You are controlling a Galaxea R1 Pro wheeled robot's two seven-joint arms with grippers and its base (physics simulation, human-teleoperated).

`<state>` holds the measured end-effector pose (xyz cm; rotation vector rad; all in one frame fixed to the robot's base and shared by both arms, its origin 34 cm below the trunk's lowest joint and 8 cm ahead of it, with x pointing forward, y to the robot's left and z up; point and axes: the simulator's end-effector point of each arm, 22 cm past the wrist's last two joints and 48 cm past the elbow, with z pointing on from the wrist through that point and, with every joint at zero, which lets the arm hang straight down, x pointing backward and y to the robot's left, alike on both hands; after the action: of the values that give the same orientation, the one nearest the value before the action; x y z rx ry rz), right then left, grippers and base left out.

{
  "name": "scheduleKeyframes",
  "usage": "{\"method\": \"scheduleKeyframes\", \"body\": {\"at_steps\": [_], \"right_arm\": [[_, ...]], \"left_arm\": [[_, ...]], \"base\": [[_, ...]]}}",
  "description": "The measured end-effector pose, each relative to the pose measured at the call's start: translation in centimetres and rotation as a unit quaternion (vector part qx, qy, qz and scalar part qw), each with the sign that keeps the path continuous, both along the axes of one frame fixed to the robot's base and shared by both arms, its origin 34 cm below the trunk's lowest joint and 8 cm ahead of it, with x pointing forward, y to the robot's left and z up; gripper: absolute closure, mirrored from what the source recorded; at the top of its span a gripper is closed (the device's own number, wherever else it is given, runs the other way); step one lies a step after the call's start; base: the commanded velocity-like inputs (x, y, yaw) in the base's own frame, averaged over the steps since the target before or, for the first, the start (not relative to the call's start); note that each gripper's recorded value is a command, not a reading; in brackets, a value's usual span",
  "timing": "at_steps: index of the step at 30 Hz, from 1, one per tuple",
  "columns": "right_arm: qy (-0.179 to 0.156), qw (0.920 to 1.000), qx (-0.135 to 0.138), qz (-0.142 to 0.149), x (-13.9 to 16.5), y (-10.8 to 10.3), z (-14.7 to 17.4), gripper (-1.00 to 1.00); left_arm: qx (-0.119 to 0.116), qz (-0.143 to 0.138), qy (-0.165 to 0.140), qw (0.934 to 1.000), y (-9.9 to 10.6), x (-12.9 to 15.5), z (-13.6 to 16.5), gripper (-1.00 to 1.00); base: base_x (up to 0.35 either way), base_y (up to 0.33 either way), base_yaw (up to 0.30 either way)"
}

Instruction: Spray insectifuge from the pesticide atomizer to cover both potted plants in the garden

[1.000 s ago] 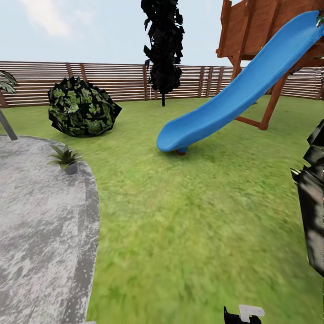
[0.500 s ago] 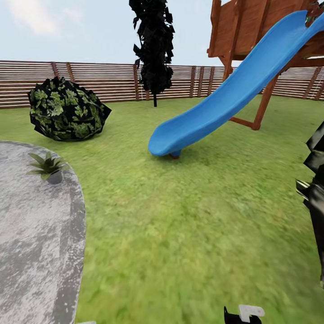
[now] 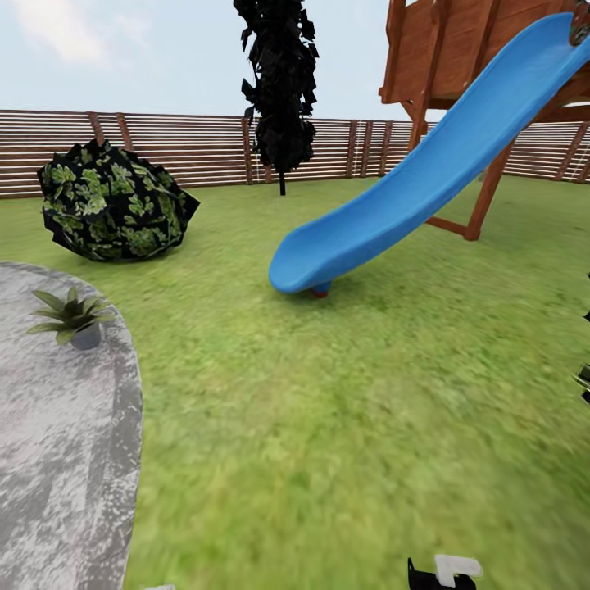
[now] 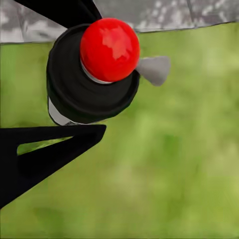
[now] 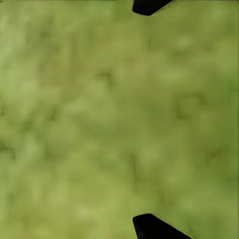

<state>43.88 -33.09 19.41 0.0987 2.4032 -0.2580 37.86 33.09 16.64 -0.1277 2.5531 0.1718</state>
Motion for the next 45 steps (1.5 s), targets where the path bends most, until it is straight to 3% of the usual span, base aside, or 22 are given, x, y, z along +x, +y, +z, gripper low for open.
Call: {"method": "scheduleKeyframes", "body": {"at_steps": [34,45], "right_arm": [[0.0,1.0,0.001,-0.001,-0.01,0.1,-0.01,-1.0],[0.0,1.0,0.002,0.0,0.01,0.23,-0.02,-1.0]], "left_arm": [[0.0,0.0,0.0,1.0,0.01,0.0,0.0,1.0],[0.0,0.0,0.0,1.0,0.01,-0.01,0.0,1.0]], "base": [[0.338,0.0,0.001],[0.338,0.0,0.245]]}}
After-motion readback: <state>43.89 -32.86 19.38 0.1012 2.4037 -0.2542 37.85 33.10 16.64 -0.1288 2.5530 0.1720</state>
